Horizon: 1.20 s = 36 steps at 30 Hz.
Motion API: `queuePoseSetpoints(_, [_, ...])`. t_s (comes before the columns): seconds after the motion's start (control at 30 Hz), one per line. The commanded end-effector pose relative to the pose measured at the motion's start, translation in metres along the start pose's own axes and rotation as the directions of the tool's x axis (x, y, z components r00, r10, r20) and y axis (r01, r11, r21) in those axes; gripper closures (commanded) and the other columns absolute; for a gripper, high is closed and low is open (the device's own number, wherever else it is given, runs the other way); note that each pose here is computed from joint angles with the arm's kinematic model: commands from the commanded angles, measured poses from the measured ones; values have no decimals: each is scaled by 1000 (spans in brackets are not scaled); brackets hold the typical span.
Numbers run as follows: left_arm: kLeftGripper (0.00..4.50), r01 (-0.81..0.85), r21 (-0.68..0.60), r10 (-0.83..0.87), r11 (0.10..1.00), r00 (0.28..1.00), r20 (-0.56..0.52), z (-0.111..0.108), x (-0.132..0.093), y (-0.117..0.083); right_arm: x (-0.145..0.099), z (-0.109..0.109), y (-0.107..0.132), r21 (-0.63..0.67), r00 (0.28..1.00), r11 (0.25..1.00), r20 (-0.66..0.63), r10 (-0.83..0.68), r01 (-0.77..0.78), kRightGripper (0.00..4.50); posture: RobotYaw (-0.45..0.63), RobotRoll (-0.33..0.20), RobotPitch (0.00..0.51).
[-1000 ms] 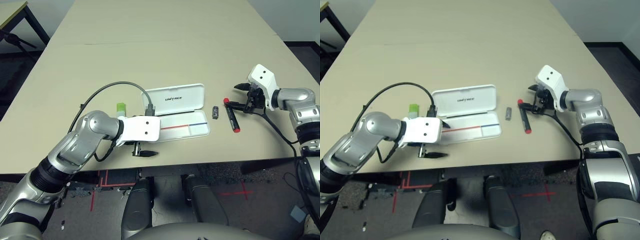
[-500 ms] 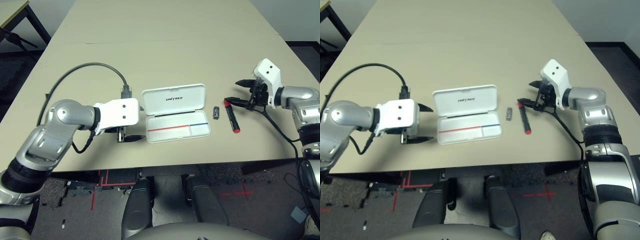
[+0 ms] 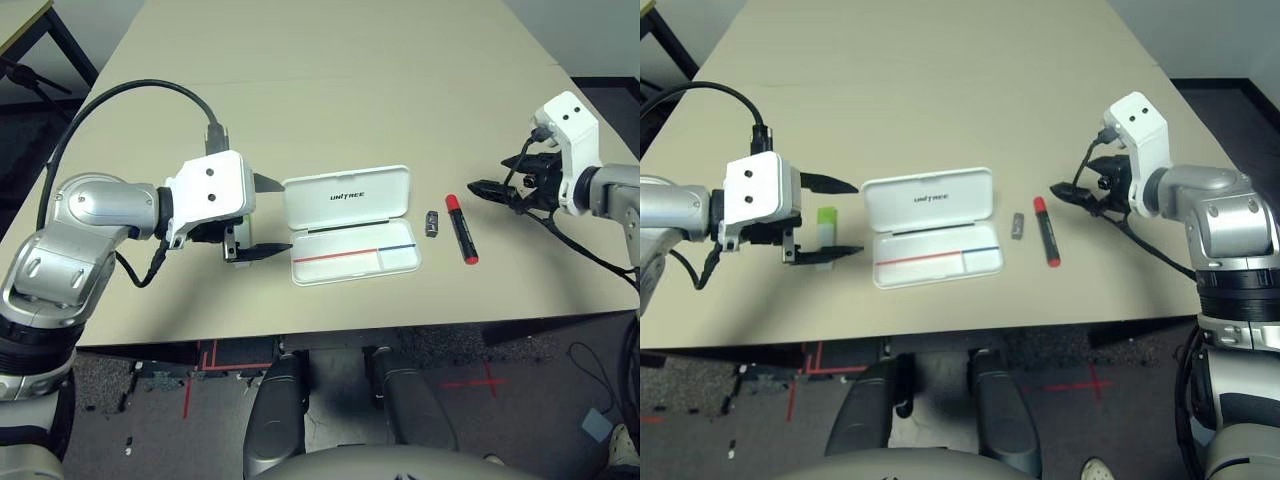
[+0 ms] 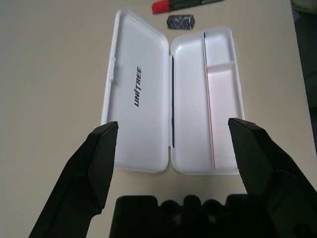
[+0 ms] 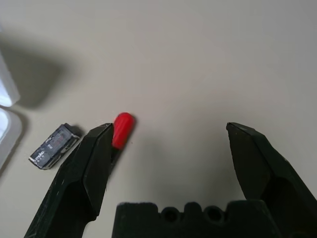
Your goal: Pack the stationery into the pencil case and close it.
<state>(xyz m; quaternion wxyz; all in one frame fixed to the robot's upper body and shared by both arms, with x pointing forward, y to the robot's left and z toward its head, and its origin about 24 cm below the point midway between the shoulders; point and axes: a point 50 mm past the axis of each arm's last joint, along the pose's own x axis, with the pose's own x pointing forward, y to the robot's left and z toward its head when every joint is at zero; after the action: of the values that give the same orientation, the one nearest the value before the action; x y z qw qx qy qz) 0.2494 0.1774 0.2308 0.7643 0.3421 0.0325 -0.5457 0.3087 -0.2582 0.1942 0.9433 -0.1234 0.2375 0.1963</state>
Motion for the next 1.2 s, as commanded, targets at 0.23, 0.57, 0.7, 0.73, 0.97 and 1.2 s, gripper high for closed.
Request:
queuePoseSetpoints(0.23, [38,-8,5,7,1000,997,72,14,-4,2,-5,8,25,167,995,985,-88,-37,51,0,-33,0,214])
queuePoseSetpoints(0.57, [38,0,15,-1,1000,996,84,16,-1,0,-2,-15,45,219,984,972,-172,-54,91,0,-17,0,222])
queuePoseSetpoints(0.7, [38,6,22,-8,1000,996,90,16,2,-1,2,-23,53,215,980,973,-194,-43,85,0,-17,0,221])
queuePoseSetpoints(0.73, [38,7,23,-9,1000,996,91,16,2,-1,2,-25,54,216,979,973,-199,-44,87,0,-16,0,220])
queuePoseSetpoints(0.97, [38,7,28,-10,1000,995,95,18,3,-3,6,-40,57,224,966,969,-255,-47,107,0,-7,0,218])
queuePoseSetpoints(1.2, [38,2,31,-5,1000,996,93,18,3,-4,13,-55,59,232,950,965,-309,-49,125,0,3,0,215])
